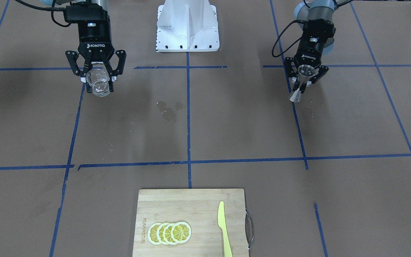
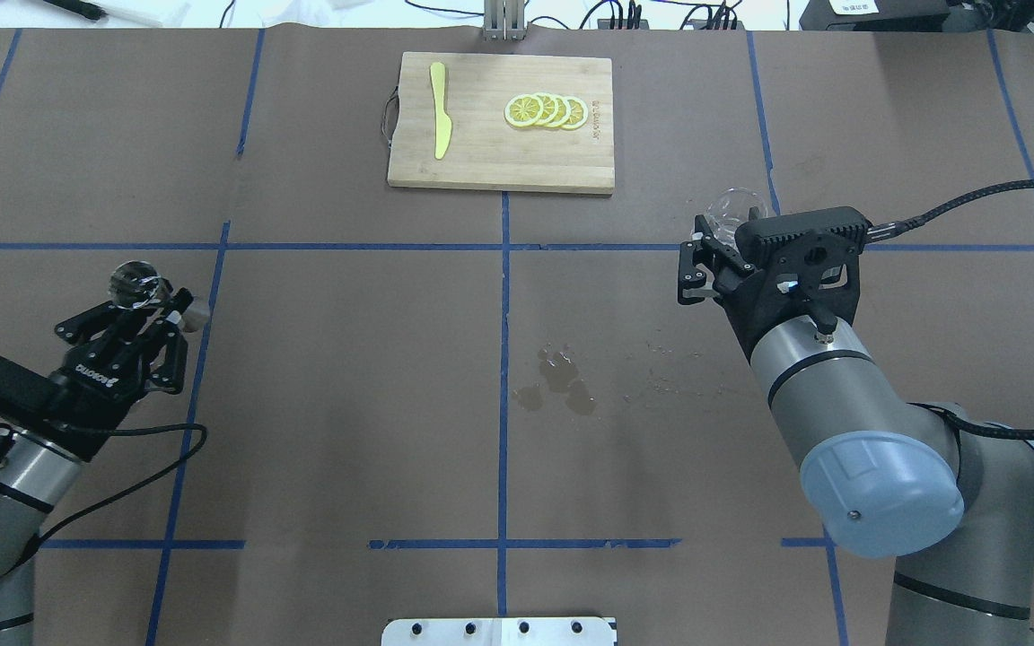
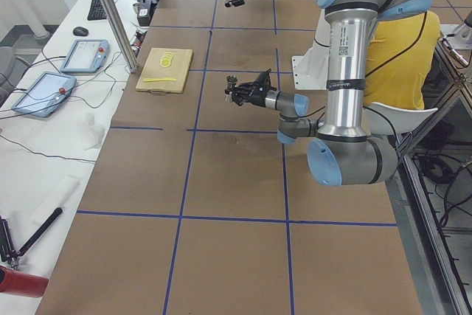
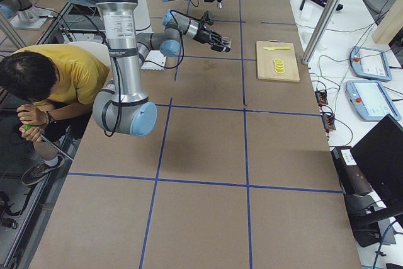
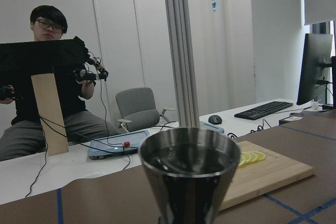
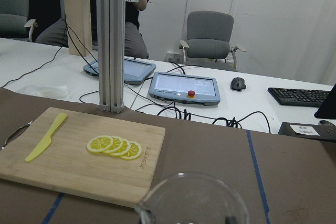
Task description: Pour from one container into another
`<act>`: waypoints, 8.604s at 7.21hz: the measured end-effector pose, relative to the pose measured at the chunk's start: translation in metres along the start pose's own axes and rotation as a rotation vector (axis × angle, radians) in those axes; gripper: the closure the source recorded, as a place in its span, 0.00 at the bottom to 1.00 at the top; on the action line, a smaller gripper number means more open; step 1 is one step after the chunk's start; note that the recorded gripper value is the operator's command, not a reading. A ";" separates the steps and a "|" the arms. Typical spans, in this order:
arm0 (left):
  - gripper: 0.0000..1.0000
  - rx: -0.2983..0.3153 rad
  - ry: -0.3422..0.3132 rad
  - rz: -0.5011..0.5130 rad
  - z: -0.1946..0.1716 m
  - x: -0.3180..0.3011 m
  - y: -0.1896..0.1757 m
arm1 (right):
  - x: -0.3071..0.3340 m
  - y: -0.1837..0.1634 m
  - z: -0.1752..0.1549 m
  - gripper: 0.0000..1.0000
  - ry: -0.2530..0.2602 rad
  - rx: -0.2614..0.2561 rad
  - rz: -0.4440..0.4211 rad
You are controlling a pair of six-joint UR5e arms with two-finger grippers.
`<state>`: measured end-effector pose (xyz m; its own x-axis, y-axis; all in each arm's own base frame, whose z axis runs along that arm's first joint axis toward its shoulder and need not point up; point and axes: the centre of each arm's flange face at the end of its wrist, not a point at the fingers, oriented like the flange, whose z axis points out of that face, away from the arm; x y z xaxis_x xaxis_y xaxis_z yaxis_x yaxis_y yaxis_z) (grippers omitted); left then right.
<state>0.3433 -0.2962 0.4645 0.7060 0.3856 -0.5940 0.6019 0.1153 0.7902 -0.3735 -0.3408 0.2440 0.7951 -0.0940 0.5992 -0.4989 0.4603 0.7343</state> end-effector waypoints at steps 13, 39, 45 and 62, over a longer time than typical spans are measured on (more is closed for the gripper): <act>1.00 -0.118 -0.151 -0.192 -0.085 -0.074 0.113 | 0.001 0.007 0.003 1.00 0.007 -0.006 -0.009; 0.86 -0.200 -0.055 -0.119 -0.092 -0.041 0.124 | -0.001 0.008 0.004 1.00 0.006 -0.009 -0.010; 0.00 -0.210 -0.044 -0.115 -0.092 -0.040 0.124 | -0.002 0.005 0.003 1.00 0.000 -0.008 -0.004; 0.00 -0.239 0.000 -0.124 -0.123 -0.093 0.027 | -0.004 0.002 0.000 1.00 -0.008 -0.008 0.004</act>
<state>0.2484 -0.2165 0.5597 0.6323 0.3549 -0.6887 0.5790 0.3742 0.7244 -0.3776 -0.3398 0.2429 0.7906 -0.0990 0.6043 -0.4992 0.4675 0.7296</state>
